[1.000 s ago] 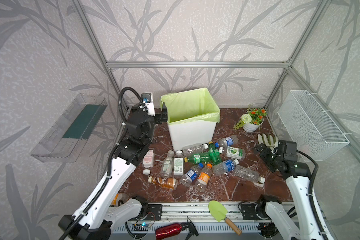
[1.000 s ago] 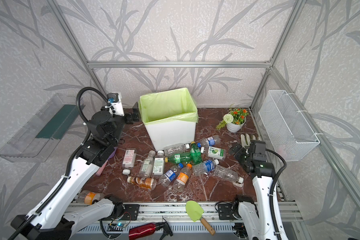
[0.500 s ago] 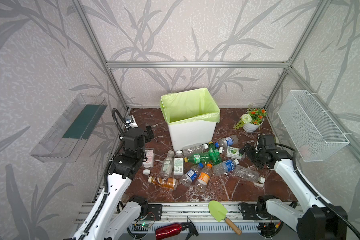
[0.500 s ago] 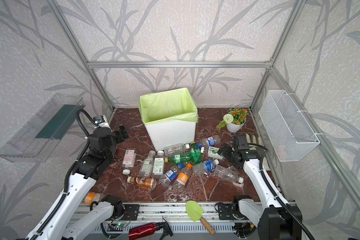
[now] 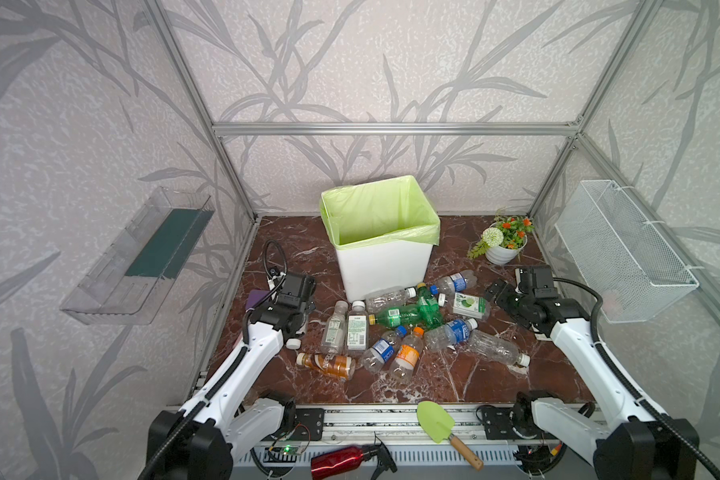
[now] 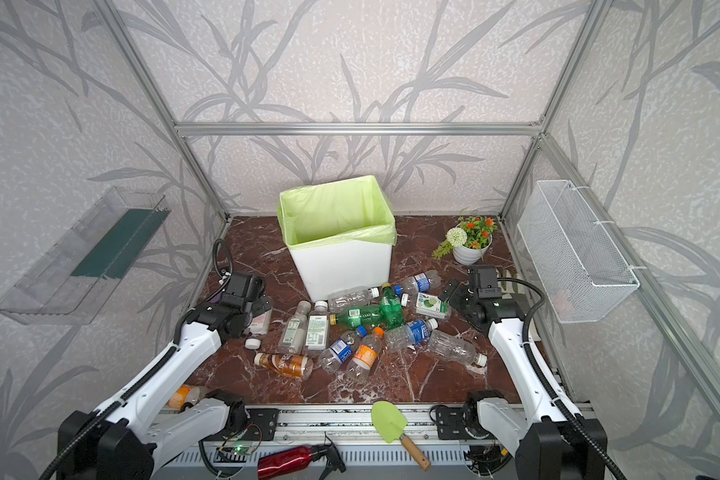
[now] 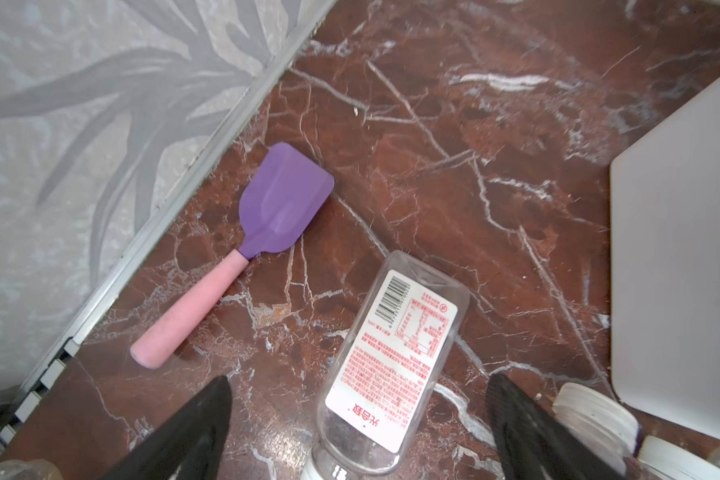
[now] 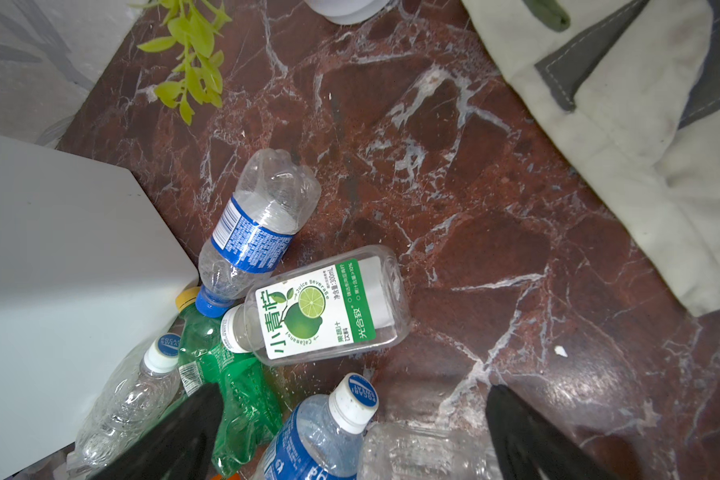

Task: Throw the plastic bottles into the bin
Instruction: 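Lower the left gripper toward the pile while the right gripper approaches bottles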

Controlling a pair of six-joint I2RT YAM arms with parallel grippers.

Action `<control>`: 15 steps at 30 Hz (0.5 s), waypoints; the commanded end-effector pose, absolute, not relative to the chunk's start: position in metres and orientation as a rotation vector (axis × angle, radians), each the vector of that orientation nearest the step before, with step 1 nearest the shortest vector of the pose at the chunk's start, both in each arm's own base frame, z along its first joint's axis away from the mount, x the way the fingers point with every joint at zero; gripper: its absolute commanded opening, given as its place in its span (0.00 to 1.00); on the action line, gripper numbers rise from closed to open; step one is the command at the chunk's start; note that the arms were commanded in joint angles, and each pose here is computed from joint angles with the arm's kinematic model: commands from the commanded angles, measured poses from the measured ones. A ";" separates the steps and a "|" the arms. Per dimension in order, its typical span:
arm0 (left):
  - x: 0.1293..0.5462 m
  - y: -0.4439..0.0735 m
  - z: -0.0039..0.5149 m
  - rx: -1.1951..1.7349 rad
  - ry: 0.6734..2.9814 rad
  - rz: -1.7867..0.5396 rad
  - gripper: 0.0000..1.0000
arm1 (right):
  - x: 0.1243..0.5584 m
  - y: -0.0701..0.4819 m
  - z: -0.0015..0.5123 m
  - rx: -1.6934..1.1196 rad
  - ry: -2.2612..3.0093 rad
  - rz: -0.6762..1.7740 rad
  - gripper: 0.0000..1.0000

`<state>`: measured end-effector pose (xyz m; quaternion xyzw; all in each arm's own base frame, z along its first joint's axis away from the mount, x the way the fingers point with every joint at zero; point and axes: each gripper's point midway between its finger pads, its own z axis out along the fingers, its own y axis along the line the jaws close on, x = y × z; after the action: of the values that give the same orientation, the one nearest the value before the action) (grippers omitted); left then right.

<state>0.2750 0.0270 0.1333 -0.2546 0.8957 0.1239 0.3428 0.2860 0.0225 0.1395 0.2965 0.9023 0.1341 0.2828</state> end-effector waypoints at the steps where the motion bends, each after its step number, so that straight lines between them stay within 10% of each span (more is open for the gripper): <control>1: 0.278 0.034 0.112 -0.756 2.363 0.304 0.96 | 0.294 0.020 0.151 0.738 2.368 0.357 0.99; 15: 0.296 0.026 0.056 -0.690 2.555 0.238 0.91 | 0.305 0.035 0.171 0.557 2.286 0.447 0.99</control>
<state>0.2925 0.0297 0.0624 -0.2573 0.9298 0.1000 0.2437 0.3034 0.0330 0.1682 0.2299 0.8901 0.1686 0.3556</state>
